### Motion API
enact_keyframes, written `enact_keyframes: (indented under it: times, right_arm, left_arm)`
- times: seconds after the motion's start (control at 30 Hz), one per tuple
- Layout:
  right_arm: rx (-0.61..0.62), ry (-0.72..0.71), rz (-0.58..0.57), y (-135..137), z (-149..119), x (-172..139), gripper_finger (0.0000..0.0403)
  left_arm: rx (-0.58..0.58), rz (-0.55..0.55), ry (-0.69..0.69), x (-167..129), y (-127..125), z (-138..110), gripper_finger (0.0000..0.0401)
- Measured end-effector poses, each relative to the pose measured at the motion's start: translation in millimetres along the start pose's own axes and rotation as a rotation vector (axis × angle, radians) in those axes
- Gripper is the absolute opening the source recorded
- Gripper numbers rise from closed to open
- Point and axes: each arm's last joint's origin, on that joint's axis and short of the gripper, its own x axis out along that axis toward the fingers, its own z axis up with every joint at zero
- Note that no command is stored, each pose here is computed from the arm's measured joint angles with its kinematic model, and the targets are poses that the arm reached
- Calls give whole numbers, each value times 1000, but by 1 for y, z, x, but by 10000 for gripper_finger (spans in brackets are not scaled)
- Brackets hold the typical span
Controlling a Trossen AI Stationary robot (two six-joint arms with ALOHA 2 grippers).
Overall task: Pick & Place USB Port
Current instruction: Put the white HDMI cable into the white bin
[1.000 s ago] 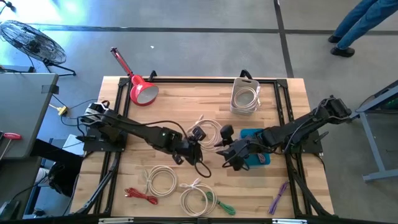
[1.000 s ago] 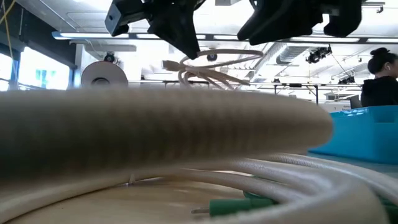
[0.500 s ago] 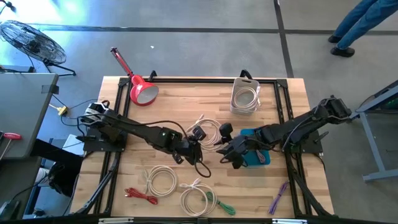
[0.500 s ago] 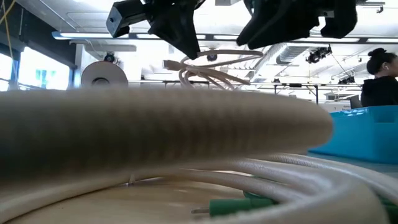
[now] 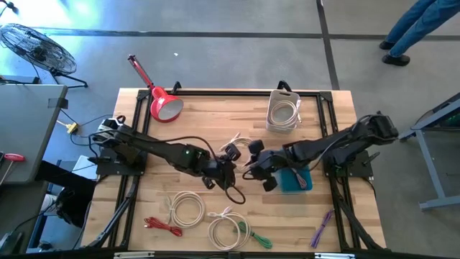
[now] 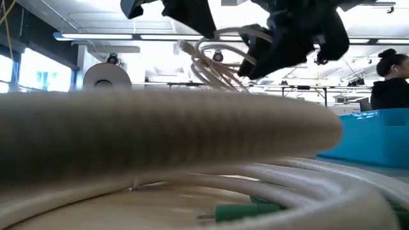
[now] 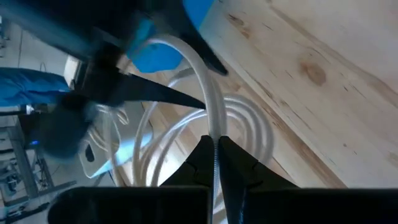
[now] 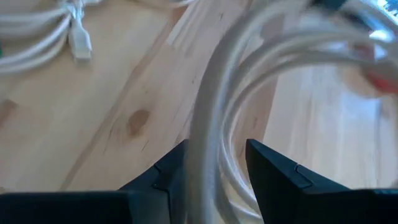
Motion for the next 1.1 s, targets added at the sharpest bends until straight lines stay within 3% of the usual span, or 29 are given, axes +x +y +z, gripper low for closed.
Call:
enact_keyframes:
  times: [0.2, 1.1]
  right_arm:
    - [-21, 18, 3, 4, -3, 18, 142]
    - [7, 44, -94, 1, -3, 15, 103]
  left_arm:
    - [-5, 9, -14, -3, 4, 2, 0]
    - [-22, -5, 1, -4, 3, 1, 0]
